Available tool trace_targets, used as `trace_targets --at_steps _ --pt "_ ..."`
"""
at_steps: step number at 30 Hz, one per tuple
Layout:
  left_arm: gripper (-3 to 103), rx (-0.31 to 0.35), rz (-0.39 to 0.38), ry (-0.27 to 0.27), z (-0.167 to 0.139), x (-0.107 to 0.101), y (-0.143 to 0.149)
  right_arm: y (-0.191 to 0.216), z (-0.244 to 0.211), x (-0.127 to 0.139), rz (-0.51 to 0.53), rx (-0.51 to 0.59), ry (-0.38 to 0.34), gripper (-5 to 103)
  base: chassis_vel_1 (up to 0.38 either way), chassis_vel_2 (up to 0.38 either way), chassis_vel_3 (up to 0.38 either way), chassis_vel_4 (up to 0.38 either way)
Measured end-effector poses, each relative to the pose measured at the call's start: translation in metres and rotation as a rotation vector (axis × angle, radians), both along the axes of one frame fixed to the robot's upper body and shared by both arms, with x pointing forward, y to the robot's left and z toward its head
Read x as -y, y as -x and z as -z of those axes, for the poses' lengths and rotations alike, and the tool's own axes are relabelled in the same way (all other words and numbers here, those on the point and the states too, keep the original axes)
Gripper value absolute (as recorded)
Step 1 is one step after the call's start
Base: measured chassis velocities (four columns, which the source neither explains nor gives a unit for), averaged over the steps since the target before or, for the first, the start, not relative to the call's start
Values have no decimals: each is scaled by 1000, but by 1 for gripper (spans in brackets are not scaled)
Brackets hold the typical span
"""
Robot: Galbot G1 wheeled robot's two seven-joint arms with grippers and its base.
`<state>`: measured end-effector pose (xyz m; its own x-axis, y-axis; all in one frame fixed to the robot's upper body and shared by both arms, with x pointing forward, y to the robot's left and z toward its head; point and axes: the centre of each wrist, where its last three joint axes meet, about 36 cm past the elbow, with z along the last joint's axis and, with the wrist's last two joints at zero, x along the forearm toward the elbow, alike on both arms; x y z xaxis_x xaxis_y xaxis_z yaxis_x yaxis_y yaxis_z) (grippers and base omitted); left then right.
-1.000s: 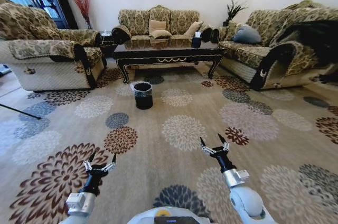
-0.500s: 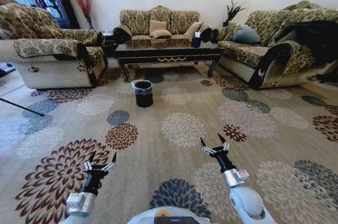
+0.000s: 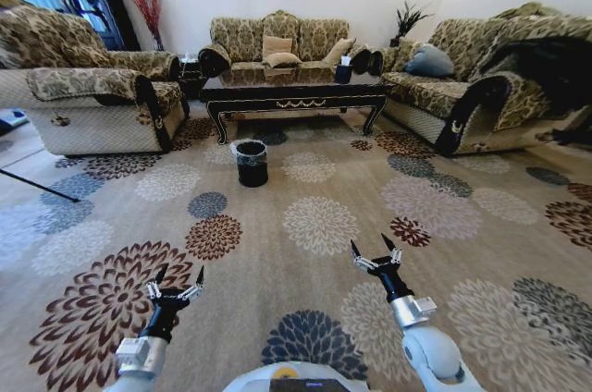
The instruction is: Move to the front of the table and pick up the trash from the floor, then place it into the trash bin.
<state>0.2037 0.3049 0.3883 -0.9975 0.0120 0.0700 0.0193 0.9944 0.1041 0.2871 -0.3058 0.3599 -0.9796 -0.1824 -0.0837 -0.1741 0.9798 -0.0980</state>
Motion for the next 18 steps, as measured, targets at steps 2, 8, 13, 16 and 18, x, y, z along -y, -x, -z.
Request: trace_targets --at_steps 2,8,13,16,18 --pt "100 0 0 0 0 0 0 0 0 0 0 0 0 100 0 0 0 0" --pt "100 0 0 0 0 0 0 0 0 0 0 0 0 100 0 0 0 0" --pt "100 0 0 0 0 0 0 0 0 0 0 0 0 100 0 0 0 0" --pt "100 0 0 0 0 0 0 0 0 0 0 0 0 100 0 0 0 0" --pt "100 0 0 0 0 0 0 0 0 0 0 0 0 100 0 0 0 0"
